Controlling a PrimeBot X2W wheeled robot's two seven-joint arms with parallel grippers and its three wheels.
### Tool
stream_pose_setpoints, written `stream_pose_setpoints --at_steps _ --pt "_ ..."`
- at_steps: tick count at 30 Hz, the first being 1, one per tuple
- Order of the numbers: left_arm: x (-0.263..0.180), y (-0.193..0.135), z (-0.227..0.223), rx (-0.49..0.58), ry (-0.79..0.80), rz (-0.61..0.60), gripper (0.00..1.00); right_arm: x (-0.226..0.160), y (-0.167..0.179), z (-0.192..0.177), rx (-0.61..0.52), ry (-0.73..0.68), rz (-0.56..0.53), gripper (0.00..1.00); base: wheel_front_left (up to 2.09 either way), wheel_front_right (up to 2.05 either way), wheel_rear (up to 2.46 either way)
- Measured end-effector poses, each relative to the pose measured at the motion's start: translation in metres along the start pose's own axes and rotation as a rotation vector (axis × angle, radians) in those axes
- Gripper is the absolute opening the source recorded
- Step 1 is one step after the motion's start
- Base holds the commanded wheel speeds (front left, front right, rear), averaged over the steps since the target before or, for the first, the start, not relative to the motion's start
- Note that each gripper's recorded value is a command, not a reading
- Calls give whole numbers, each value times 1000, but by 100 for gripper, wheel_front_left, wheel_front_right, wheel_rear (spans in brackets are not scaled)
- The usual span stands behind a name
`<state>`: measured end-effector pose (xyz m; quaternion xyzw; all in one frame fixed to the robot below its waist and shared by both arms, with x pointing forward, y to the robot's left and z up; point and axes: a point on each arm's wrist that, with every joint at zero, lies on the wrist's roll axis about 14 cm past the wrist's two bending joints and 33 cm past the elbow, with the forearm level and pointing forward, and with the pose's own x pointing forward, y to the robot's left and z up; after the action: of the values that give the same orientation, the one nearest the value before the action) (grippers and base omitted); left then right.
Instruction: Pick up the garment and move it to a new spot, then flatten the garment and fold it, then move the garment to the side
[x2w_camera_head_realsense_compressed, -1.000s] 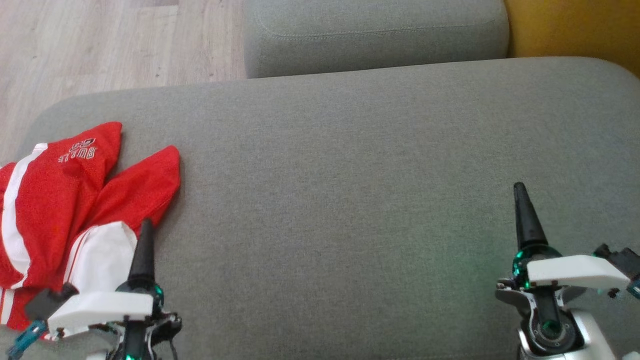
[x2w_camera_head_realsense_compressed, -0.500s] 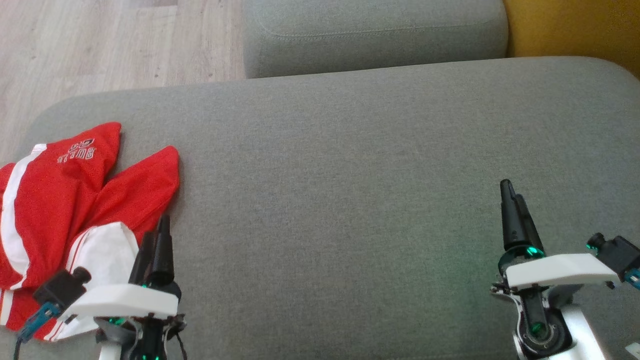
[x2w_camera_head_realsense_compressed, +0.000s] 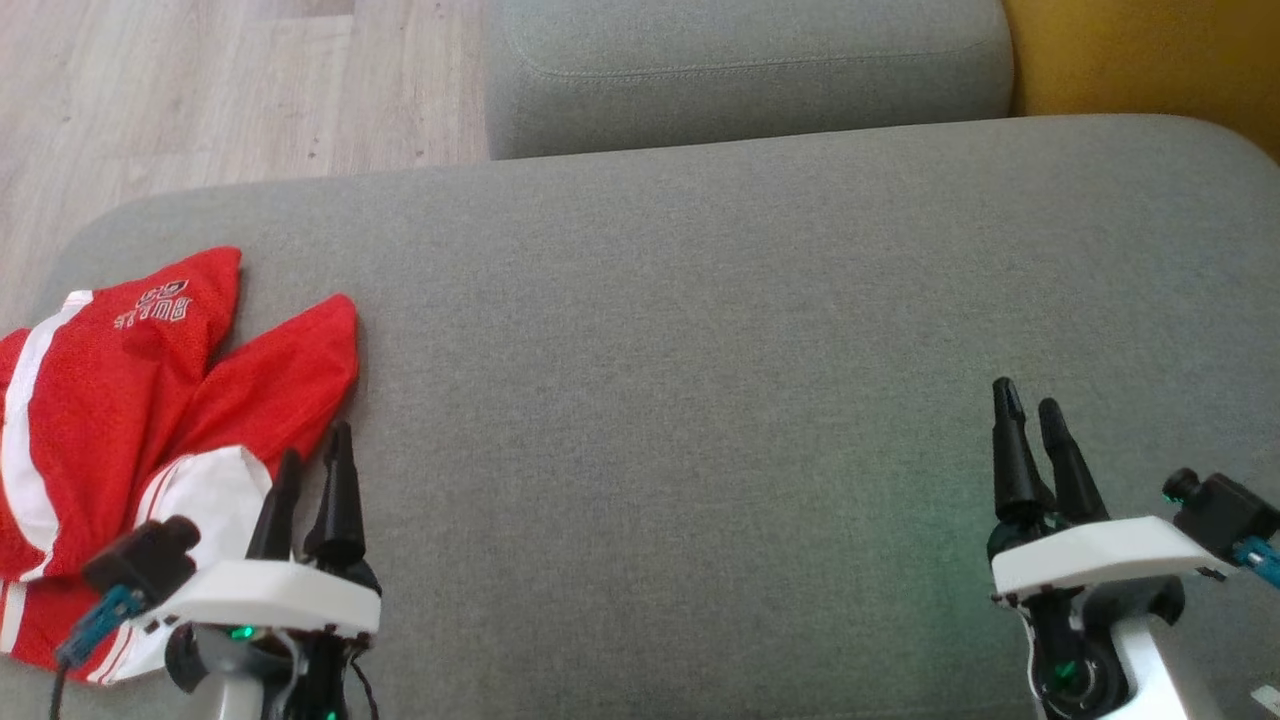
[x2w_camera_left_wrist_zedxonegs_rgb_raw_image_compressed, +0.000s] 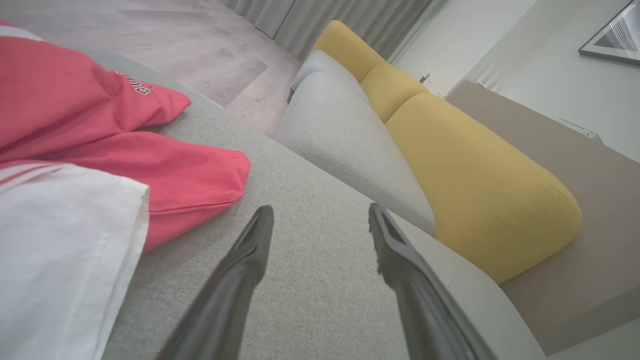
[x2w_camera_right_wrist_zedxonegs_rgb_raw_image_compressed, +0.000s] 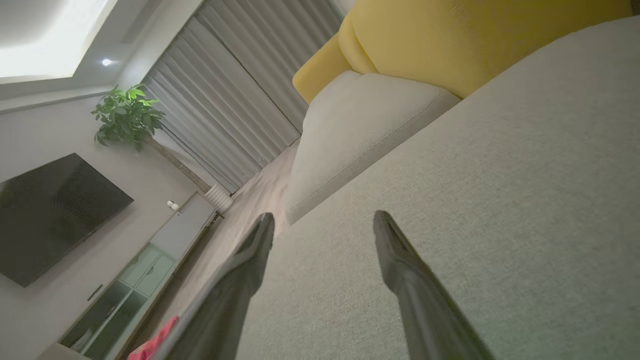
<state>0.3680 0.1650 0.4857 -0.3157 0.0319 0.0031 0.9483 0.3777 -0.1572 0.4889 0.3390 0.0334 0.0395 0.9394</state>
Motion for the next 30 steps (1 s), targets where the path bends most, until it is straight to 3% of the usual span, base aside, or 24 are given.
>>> stream_pose_setpoints --at_steps 12,30 --pt "3 -11 6 147 -34 -37 100 3 -3 1 -145 -10 -5 100 0 0 0" --pt "3 -20 15 361 -92 -75 100 8 17 -6 -359 -10 78 100 0 0 0"
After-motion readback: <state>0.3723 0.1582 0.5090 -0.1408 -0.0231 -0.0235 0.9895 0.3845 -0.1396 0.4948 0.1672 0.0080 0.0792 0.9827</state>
